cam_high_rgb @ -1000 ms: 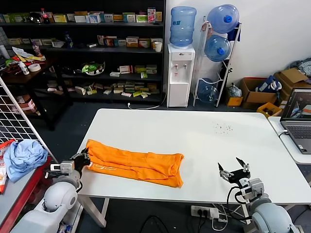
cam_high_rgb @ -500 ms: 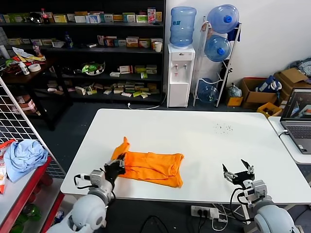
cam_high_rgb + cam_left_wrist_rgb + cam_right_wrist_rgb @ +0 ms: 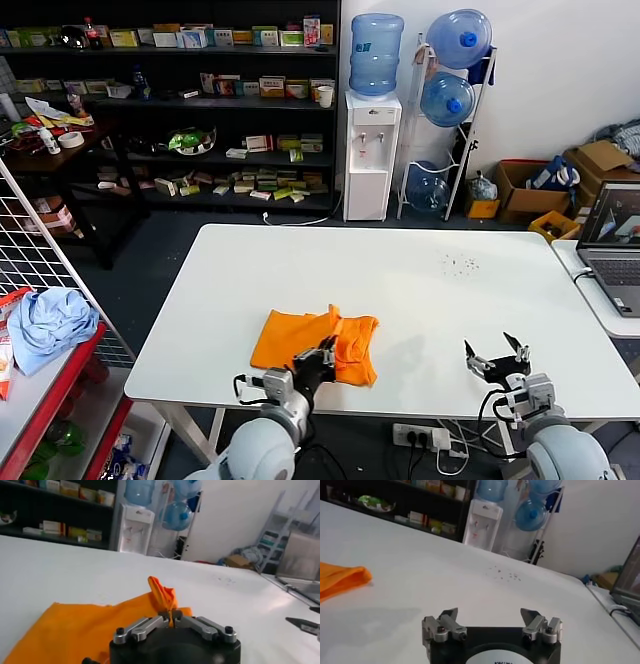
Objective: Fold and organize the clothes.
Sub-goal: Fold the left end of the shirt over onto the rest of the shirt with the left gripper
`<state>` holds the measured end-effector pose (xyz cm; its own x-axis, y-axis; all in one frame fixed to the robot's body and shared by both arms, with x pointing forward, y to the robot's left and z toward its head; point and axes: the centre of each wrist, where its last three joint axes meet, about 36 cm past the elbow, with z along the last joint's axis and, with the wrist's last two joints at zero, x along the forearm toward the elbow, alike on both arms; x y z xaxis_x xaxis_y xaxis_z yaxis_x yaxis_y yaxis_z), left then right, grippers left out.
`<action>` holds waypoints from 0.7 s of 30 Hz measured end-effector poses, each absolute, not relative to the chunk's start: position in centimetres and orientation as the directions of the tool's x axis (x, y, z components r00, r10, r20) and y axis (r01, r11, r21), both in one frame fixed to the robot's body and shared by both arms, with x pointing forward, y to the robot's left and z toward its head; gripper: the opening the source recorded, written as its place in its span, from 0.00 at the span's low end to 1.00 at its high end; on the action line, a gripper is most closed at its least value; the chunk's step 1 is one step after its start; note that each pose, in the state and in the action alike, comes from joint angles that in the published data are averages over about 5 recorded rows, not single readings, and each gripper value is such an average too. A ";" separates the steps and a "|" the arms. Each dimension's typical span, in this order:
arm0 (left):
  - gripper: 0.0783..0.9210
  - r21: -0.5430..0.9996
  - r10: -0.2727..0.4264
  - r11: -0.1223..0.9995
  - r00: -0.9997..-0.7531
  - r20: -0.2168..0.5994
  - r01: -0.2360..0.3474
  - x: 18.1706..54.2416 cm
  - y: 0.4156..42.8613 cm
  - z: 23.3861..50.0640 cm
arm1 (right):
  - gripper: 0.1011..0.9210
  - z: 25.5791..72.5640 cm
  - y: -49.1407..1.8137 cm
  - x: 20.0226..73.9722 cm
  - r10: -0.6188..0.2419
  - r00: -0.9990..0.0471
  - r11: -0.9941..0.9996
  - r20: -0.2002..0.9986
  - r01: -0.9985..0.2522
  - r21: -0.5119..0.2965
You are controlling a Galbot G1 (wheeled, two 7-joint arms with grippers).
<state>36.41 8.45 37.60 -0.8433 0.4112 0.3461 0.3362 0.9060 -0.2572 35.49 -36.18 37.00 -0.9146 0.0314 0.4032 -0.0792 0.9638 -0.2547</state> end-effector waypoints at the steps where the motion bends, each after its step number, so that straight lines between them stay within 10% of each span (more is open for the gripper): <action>1: 0.04 -0.264 0.418 0.902 -0.840 0.346 0.340 36.5 7.9 37.5 | 0.88 37.0 -36.2 35.5 0.032 -0.915 0.964 0.403 -0.078 -0.255; 10: 0.07 -0.289 0.466 0.878 -0.816 0.342 0.381 37.5 3.4 36.8 | 0.88 36.8 -36.3 35.7 0.028 -0.912 0.965 0.409 -0.081 -0.248; 21: 0.43 -0.273 0.460 0.880 -0.840 0.289 0.388 39.4 1.7 35.9 | 0.88 37.0 -36.3 36.2 0.012 -0.911 0.966 0.412 -0.097 -0.241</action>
<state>39.43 1.74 35.89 -0.8395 0.4598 0.2894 0.3879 0.8803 -0.2732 36.19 -36.26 37.03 -0.9113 0.0116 0.4115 -0.0967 0.9656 -0.2415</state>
